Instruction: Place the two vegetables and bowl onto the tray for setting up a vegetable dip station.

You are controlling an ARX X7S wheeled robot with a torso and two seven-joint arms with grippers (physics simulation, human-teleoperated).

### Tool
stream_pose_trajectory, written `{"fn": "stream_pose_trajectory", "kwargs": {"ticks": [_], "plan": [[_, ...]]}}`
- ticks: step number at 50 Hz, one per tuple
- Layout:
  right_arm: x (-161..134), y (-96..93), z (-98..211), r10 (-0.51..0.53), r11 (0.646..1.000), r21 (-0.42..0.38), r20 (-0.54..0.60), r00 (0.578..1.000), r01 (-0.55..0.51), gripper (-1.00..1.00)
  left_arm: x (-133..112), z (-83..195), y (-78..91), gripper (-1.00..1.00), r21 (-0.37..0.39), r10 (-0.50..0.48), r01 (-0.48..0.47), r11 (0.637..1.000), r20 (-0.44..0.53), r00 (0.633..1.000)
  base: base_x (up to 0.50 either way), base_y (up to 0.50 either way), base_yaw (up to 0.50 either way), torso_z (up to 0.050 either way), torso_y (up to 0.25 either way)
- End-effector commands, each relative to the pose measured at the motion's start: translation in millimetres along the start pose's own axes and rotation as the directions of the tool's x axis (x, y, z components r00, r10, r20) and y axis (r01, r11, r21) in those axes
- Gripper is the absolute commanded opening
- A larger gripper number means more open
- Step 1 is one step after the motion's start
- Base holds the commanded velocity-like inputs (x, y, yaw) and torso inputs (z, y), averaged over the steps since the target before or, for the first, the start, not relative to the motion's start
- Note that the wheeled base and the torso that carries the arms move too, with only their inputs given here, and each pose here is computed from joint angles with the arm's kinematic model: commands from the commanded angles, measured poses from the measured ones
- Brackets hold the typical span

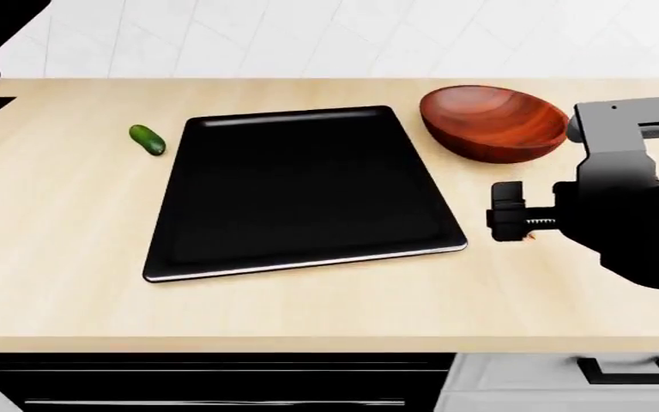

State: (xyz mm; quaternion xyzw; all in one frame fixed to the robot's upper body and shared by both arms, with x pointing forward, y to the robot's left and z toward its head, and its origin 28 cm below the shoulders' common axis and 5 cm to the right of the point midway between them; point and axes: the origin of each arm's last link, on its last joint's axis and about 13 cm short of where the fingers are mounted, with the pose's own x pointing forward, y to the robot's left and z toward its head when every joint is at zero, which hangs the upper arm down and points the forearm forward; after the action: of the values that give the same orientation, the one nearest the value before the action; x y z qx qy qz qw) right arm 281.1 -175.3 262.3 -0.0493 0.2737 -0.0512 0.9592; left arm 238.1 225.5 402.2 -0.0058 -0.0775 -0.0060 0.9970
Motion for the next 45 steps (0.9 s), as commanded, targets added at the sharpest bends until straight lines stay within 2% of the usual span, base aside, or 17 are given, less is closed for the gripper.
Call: {"fn": "stream_pose_trajectory", "kwargs": {"ticks": [1,15,45], "plan": [[13,2.9,1,0.004,1.0,-0.02,-0.032,0.999,-0.005,1.0,-1,0,0.1,1.0,0.0,-0.001,0.001,1.0,0.001,1.0,0.0,0.0,0.0,0.0,0.0],[29,6.6,0,0.019,1.0,-0.02,-0.055,0.998,-0.02,1.0,-1,1,0.0,1.0,0.0,-0.001,0.001,1.0,0.002,1.0,0.0,0.0,0.0,0.0,0.0],[46,8.1,-32,0.022,1.0,0.004,-0.131,0.991,-0.022,1.0,-1,0,-0.9,1.0,0.002,-0.006,0.006,1.0,0.0,1.0,0.0,0.0,0.0,0.0,0.0]]}}
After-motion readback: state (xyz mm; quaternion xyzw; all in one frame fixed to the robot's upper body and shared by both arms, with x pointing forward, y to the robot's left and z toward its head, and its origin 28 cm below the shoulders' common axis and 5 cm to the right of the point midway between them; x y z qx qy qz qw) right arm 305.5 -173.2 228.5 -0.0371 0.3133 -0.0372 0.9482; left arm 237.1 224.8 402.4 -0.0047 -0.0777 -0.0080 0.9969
